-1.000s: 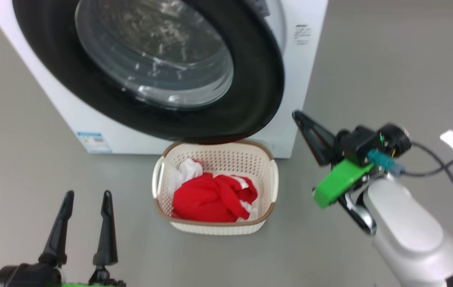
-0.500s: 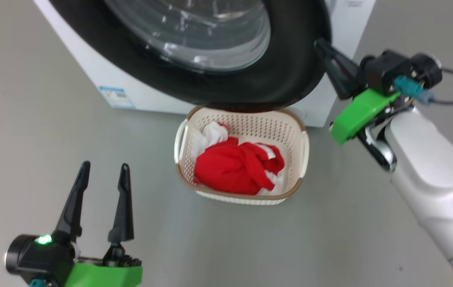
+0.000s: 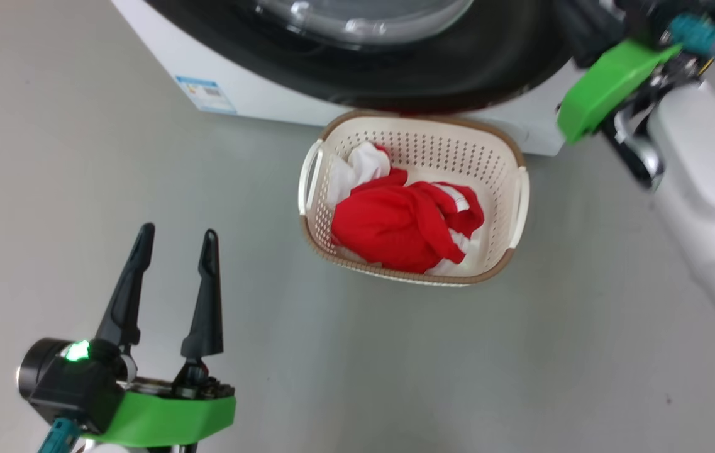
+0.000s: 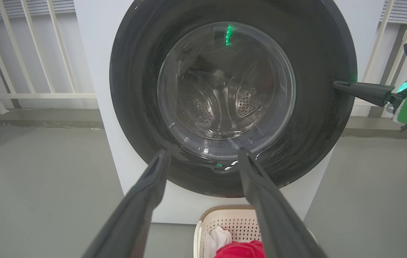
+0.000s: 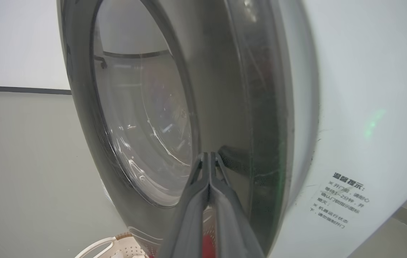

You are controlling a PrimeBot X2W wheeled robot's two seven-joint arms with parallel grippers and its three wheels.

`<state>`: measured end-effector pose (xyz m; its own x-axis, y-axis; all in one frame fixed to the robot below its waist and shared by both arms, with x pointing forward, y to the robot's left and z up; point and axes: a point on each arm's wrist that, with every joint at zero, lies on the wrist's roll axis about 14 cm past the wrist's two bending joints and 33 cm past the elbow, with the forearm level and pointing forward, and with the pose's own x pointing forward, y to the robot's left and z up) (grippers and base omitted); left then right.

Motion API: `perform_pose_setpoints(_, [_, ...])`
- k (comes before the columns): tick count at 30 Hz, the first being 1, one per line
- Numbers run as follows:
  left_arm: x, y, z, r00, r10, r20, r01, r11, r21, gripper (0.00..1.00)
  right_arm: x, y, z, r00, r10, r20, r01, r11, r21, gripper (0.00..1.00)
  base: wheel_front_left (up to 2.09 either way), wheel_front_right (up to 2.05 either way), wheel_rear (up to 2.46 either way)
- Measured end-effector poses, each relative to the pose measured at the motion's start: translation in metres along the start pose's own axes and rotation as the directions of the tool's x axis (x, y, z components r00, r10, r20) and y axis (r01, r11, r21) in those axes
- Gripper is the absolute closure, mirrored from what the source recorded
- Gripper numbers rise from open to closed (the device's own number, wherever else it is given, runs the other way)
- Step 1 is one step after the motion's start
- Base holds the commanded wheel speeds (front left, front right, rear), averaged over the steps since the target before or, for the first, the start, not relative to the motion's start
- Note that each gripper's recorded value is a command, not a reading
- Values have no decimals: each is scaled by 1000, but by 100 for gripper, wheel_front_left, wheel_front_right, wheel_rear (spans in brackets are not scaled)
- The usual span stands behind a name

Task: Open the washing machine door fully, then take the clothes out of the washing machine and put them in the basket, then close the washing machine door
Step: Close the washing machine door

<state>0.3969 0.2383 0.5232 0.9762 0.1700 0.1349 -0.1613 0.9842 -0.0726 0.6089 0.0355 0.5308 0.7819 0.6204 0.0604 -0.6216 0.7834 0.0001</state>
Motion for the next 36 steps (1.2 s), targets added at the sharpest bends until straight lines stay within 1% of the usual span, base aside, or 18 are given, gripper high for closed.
perform_pose_setpoints(4, [5, -1, -5, 1000, -5, -10, 5, 1000, 6, 0, 15, -14, 0, 1000, -23, 2, 23, 1000, 0, 100, 0, 0, 0])
perform_pose_setpoints(8, [7, 2, -14, 999, 5, -36, -4, 1000, 17, 0, 27, -22, -3, 999, -45, 6, 44, 998, 38, 100, 0, 0, 0])
perform_pose_setpoints(15, [10, 6, -21, 998, 9, -56, -8, 1000, 29, 0, 36, -21, -12, 999, -44, 1, 44, 998, 51, 100, 0, 0, 0])
perform_pose_setpoints(20, [11, 7, -27, 997, 17, -70, -16, 1000, 23, 0, 34, -15, -3, 999, -42, 22, 40, 996, 74, 100, 0, 0, 0])
perform_pose_setpoints(21, [12, 6, -28, 997, 18, -70, -16, 1000, 21, 0, 32, -15, 0, 999, -44, 32, 41, 996, 85, 91, 0, 0, 0])
perform_pose_setpoints(22, [13, 6, -28, 998, 18, -67, -17, 1000, 19, 0, 30, -16, 2, 998, -48, 40, 44, 994, 97, 79, 0, 0, 0])
perform_pose_setpoints(23, [14, 4, -27, 998, 14, -63, -13, 1000, 17, 0, 27, -17, 3, 998, -54, 46, 49, 993, 106, 65, 0, 0, 0])
perform_pose_setpoints(24, [17, 2, -26, 998, 9, -58, -8, 1000, 11, 0, 24, -18, 4, 997, -61, 50, 55, 992, 115, 55, 0, 0, 0])
perform_pose_setpoints(25, [19, 0, -26, 999, 4, -54, -5, 1000, 0, 0, 20, -19, 4, 996, -69, 53, 62, 990, 124, 42, 0, 0, 0])
perform_pose_setpoints(26, [20, -2, -25, 999, 1, -51, -2, 1000, -12, 0, 15, -19, 3, 996, -74, 52, 67, 989, 132, 9, 0, 0, 0])
perform_pose_setpoints(27, [21, -4, -26, 999, -1, -50, 0, 1000, -20, 0, 10, -20, 1, 996, -80, 49, 73, 988, 138, 0, 0, 0, 0])
perform_pose_setpoints(32, [26, -18, -24, 999, -29, -38, 27, 998, -57, 0, -19, -26, -3, 991, -123, 44, 114, 980, 162, 0, 0, 0, 0])
perform_pose_setpoints(36, [31, -32, -20, 998, -62, -18, 60, 993, -101, 0, -45, -35, 2, 986, -160, 51, 152, 979, 136, 0, 0, 0, 0])
